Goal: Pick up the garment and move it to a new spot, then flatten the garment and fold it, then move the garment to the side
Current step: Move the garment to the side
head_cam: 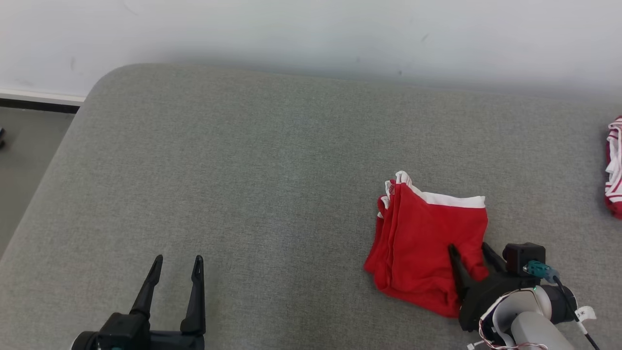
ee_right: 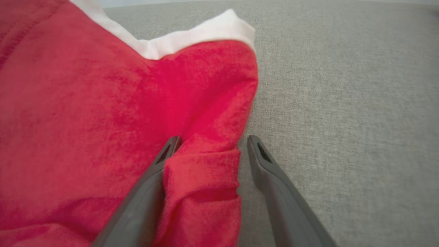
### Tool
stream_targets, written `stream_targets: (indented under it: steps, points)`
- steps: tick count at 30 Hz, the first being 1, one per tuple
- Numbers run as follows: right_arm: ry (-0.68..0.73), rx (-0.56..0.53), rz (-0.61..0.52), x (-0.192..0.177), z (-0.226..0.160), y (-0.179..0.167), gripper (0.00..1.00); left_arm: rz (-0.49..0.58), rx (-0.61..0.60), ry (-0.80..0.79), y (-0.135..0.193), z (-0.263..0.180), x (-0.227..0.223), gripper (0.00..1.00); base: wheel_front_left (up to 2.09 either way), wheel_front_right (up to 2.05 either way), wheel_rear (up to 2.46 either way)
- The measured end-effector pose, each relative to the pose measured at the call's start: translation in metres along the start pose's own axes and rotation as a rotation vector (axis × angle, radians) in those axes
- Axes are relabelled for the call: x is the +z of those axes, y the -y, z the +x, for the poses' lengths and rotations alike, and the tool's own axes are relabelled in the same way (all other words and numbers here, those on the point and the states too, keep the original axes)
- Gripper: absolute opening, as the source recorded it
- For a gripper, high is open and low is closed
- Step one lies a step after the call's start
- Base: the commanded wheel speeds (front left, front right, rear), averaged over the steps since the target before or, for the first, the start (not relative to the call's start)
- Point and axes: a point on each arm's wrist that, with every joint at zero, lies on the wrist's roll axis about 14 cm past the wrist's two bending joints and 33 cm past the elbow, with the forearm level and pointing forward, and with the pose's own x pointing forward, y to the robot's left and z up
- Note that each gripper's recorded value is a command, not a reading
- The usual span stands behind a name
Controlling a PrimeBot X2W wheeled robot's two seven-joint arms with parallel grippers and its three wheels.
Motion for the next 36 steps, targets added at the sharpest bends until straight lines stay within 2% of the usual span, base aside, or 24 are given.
stream_targets:
  steps: [2,3,4,5,10,18,23,27,28,36]
  points:
    - [0.003,-0.001,0.008,0.0,0.001,-0.001,1.0,0.0,-0.008,0.002,0.002,0.003,0.0,1.0,0.0,0.0,0.0]
    - [-0.001,0.004,0.012,-0.002,0.002,-0.004,0.97,0.0,-0.011,0.003,0.003,0.005,0.001,1.0,0.0,0.0,0.0]
    - [-0.002,0.009,0.013,-0.002,0.002,-0.006,0.26,0.0,-0.014,0.003,0.004,0.006,0.001,1.0,0.0,0.0,0.0]
    - [0.009,0.012,0.019,0.0,0.003,-0.007,0.0,0.0,-0.017,0.003,0.005,0.007,0.001,1.0,0.0,0.0,0.0]
    - [0.031,0.018,-0.01,0.012,0.008,-0.004,0.0,0.002,-0.028,0.003,0.008,0.012,0.0,1.0,0.0,0.0,0.0]
    - [0.067,0.013,-0.193,0.059,0.027,0.031,0.0,0.007,-0.069,-0.004,0.018,0.03,-0.004,1.0,0.0,0.0,0.0]
    - [0.092,-0.028,-0.284,0.096,0.039,0.07,0.0,0.001,-0.105,0.007,0.029,0.054,-0.006,1.0,0.0,0.0,0.0]
    - [0.117,-0.093,-0.343,0.127,0.045,0.116,0.0,0.003,-0.153,0.004,0.042,0.078,-0.014,1.0,0.0,0.0,0.0]
    - [0.117,-0.093,-0.343,0.127,0.045,0.116,0.0,0.003,-0.153,0.004,0.042,0.078,-0.014,1.0,0.0,0.0,0.0]
    - [0.068,-0.251,-0.386,0.143,0.024,0.202,0.0,0.024,-0.239,-0.032,0.06,0.106,-0.043,1.0,0.0,0.0,0.0]
